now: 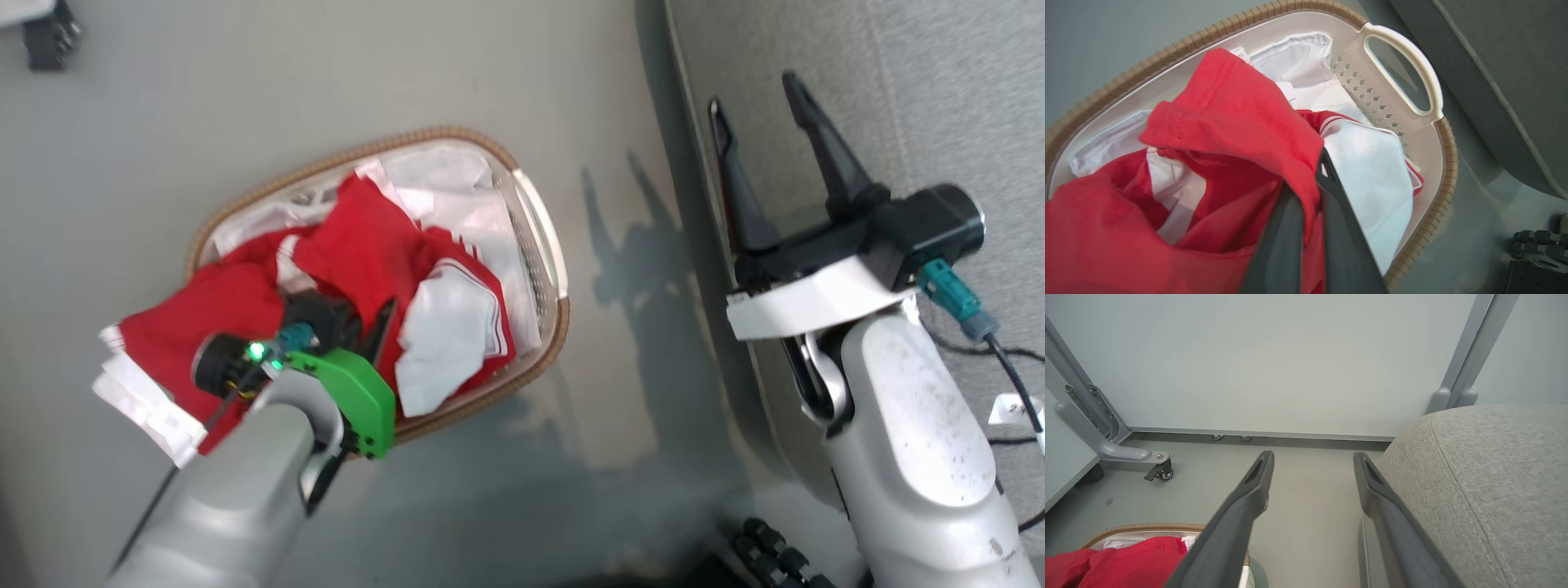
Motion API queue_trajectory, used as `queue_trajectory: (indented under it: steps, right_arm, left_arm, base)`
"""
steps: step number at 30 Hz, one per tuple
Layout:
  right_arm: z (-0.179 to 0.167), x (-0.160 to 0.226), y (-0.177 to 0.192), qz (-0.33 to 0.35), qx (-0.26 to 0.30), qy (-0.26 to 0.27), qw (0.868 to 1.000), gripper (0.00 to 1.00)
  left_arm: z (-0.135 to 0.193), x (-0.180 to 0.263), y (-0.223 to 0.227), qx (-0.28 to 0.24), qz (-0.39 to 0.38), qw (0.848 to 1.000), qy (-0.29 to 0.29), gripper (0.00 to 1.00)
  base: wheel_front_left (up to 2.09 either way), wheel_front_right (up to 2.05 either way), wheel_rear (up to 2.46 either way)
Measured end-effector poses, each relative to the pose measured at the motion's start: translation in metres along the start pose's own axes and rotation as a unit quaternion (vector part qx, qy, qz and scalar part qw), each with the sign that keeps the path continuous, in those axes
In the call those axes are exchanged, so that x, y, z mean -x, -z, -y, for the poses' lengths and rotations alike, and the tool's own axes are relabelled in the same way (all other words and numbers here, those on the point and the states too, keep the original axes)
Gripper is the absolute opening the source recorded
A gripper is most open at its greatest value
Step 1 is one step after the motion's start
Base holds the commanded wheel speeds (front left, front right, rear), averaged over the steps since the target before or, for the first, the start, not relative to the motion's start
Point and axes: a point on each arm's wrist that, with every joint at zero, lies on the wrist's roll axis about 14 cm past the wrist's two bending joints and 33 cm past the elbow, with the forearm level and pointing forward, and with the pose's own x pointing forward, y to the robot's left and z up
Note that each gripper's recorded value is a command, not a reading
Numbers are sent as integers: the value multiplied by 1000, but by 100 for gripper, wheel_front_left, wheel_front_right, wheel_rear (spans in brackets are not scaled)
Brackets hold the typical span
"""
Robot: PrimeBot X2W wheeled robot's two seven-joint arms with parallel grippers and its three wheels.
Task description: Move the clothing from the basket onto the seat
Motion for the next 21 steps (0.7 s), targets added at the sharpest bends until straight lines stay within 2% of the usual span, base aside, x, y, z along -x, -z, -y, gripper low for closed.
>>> queue_trajectory:
  steps: [7, 12, 17, 21]
  right_arm:
    - [-3, 37, -22, -2, -1, 12, 1000, 100]
    - [-9, 64, -39, 6, -3, 15, 1000, 100]
    - [-17, 85, -57, 21, -6, 12, 1000, 100]
    - [-25, 101, -69, 34, -8, 5, 999, 100]
  left_arm:
    - [39, 36, -40, -5, 71, 997, 3, 0]
    - [65, 65, -75, -22, 136, 990, 3, 0]
    - [87, 97, -119, -48, 213, 976, 2, 0]
    - [109, 126, -155, -68, 281, 957, 8, 0]
  base:
    - [0, 0, 0]
    - [0, 0, 0]
    - [0, 0, 0]
    - [0, 0, 0]
